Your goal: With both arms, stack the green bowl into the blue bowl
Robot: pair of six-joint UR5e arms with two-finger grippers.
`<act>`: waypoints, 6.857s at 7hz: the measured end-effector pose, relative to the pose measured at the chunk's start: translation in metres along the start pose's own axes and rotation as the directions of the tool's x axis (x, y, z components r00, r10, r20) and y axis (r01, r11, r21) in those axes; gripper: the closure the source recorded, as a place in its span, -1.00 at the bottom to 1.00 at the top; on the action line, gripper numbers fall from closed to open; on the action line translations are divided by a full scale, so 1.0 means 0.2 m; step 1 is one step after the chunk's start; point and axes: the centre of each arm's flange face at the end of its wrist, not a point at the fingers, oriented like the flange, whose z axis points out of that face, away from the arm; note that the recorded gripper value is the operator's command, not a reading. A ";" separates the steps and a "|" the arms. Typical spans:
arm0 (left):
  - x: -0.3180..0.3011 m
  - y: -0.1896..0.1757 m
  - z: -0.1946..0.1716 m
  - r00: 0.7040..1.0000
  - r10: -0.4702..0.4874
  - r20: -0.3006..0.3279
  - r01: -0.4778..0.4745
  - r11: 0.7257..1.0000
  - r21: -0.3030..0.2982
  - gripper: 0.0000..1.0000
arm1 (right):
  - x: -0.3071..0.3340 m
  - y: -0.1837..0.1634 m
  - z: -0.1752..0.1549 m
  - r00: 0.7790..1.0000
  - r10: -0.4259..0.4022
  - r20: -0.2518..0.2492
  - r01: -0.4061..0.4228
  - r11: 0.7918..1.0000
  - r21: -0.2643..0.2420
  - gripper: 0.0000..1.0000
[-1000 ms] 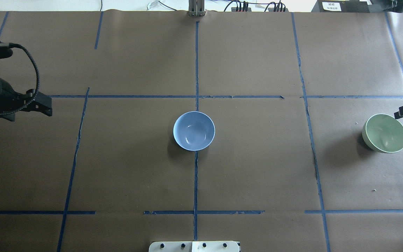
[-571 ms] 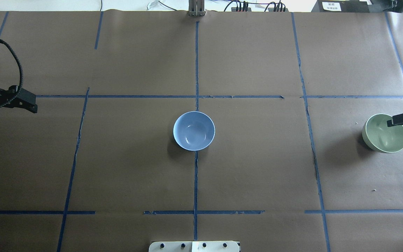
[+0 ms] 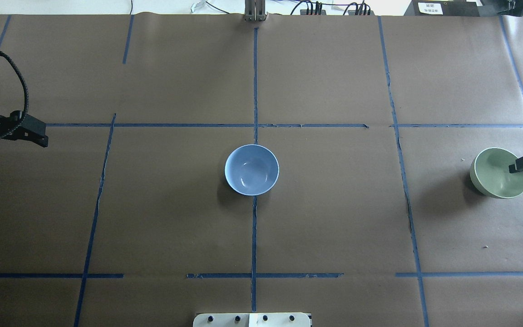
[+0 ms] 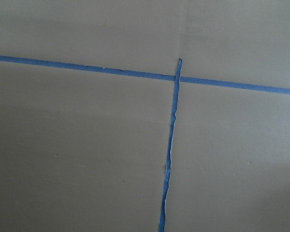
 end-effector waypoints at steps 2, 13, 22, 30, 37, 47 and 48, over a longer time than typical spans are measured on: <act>0.00 0.00 0.00 1.000 -0.003 -0.001 0.003 1.000 -0.003 -1.00 | -0.09 -0.02 -0.04 0.998 -0.023 0.050 0.024 1.000 -0.008 1.00; -0.53 -0.23 0.24 0.962 0.250 0.108 -0.243 0.968 -0.067 -1.00 | -2.73 -0.06 0.04 0.912 0.140 0.386 -0.155 0.988 0.006 1.00; -1.23 -0.45 0.10 0.951 0.249 0.184 -0.244 0.968 -0.052 -1.00 | -2.92 0.15 0.17 0.932 0.137 0.337 -0.152 0.988 0.017 -1.00; -1.95 -0.52 0.14 0.953 0.295 0.075 -0.285 0.951 -0.120 -1.00 | -1.81 -0.44 -0.37 0.997 -0.075 0.022 0.075 0.997 0.016 -1.00; -2.06 -0.46 0.16 0.990 0.131 0.047 -0.124 0.985 -0.119 -1.00 | 0.36 -0.27 -0.65 0.968 -0.236 -0.089 0.223 0.965 -0.135 -1.00; -2.09 -0.44 0.19 0.990 0.130 0.048 -0.122 0.984 -0.130 -1.00 | 0.41 -0.18 -0.91 0.996 -0.054 -0.065 0.048 0.995 -0.091 -1.00; -2.09 -0.44 0.19 0.990 0.129 0.048 -0.122 0.984 -0.130 -1.00 | 0.41 -0.18 -0.91 0.996 -0.050 -0.067 0.044 0.995 -0.093 -1.00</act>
